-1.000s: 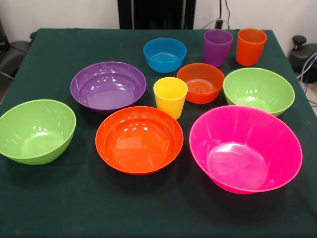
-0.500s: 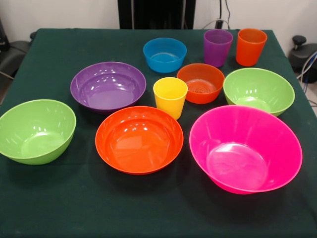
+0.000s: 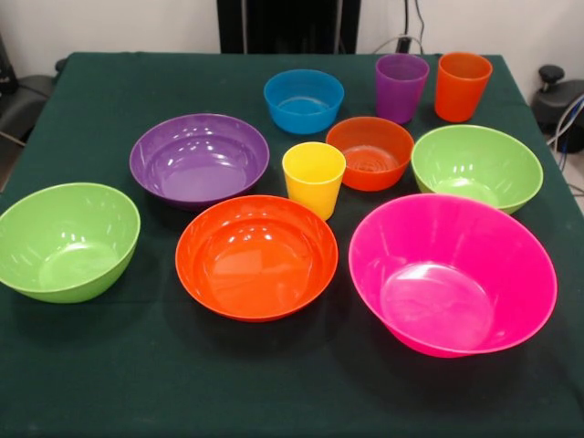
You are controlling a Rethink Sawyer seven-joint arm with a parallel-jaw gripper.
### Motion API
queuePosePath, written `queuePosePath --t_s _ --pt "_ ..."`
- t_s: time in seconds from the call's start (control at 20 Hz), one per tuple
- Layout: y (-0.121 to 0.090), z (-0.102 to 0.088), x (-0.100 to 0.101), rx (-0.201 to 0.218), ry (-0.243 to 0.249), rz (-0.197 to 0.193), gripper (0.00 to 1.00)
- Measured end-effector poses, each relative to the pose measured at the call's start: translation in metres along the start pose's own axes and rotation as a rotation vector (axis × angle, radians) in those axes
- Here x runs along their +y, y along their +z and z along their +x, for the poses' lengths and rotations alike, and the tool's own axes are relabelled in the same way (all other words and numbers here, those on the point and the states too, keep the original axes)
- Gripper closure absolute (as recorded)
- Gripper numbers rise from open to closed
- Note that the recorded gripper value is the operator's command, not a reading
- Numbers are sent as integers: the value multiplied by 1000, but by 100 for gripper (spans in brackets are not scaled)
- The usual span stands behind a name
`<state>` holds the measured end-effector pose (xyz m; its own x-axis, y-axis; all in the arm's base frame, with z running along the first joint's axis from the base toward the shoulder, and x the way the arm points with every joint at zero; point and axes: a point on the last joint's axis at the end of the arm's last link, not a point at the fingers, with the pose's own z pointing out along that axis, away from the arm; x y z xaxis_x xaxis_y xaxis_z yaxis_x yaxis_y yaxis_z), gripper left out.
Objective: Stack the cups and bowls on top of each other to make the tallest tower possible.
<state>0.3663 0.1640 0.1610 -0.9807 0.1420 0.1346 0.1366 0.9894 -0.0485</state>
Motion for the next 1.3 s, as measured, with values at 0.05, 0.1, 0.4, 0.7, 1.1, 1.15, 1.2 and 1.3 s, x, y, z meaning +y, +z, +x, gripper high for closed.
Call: queuePosePath --t_s 0.05,0.1,0.4,0.7,1.1,1.15,1.2,1.3 --pt "-6 -8 1 -9 0 -2 0" --pt "-10 -13 2 -17 1 -3 0" --pt "-10 -35 3 -52 5 -7 0" --pt "19 -50 6 -75 -6 -4 0" --pt "62 -57 8 -67 -19 5 0" --pt "70 -55 8 -55 -20 8 0" --pt "74 -54 8 -50 -21 9 0" --pt "81 -52 7 -36 -21 12 0"
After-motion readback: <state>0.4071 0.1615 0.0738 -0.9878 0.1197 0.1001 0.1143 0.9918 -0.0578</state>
